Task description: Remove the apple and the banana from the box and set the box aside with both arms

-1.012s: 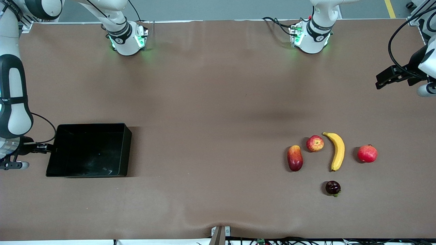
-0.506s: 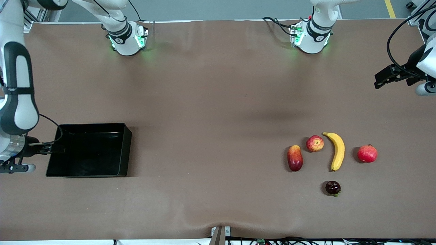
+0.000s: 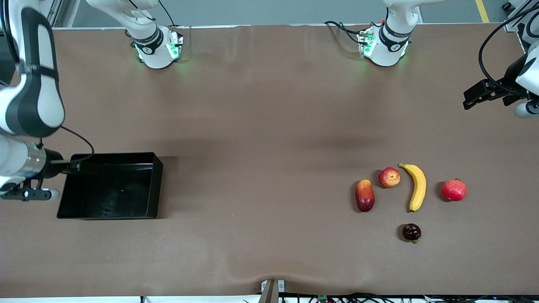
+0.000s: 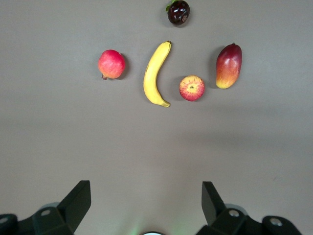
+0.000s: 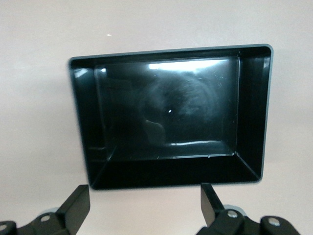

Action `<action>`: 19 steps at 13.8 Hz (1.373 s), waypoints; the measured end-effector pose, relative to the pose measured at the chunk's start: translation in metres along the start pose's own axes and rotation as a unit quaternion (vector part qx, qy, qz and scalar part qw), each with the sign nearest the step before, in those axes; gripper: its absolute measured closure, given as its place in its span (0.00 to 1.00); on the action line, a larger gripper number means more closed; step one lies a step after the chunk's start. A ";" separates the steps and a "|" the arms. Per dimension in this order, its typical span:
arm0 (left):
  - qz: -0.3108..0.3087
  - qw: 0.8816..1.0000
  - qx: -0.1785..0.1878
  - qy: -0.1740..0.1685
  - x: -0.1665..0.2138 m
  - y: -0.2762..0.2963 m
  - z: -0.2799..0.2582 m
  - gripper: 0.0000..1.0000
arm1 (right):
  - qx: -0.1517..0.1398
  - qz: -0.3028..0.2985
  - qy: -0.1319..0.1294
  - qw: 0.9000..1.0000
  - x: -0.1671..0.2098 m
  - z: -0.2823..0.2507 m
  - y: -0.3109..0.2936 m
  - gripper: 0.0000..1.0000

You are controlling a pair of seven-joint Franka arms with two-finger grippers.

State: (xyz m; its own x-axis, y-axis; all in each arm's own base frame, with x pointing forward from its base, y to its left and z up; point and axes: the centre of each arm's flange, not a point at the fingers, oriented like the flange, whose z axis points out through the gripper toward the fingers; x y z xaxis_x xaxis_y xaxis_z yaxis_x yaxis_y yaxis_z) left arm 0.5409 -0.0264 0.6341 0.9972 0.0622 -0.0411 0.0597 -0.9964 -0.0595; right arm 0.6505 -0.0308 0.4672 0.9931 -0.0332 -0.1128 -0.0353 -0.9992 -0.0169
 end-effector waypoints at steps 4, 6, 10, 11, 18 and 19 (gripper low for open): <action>-0.002 1.000 0.001 0.005 -0.004 -0.002 -0.006 0.00 | 0.009 -0.007 0.010 1.000 -0.042 -0.068 -0.016 0.00; -0.002 1.000 0.001 0.005 -0.005 -0.002 -0.007 0.00 | 0.015 -0.010 0.008 1.000 -0.065 -0.096 -0.021 0.00; -0.002 1.000 0.001 0.001 -0.006 -0.002 -0.007 0.00 | 0.029 0.004 -0.004 1.000 -0.104 -0.134 -0.031 0.00; -0.002 1.000 0.002 -0.004 -0.007 -0.002 -0.006 0.00 | 0.030 0.007 -0.007 1.000 -0.113 -0.141 -0.034 0.00; -0.003 1.000 0.002 -0.008 -0.014 -0.003 -0.023 0.00 | 0.029 0.008 0.002 1.000 -0.140 -0.167 -0.037 0.00; -0.002 1.000 0.002 -0.007 -0.015 -0.003 -0.024 0.00 | 0.029 0.008 0.003 1.000 -0.139 -0.166 -0.037 0.00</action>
State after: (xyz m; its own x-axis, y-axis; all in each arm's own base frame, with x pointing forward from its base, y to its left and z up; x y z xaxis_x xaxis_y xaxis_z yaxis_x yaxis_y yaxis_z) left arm 0.5269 -0.0257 0.6593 0.9962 0.0676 -0.0554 0.0641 -0.9959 -0.0640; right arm 0.5320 0.0069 0.6487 0.9929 -0.0494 -0.1085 -0.0574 -0.9957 -0.0720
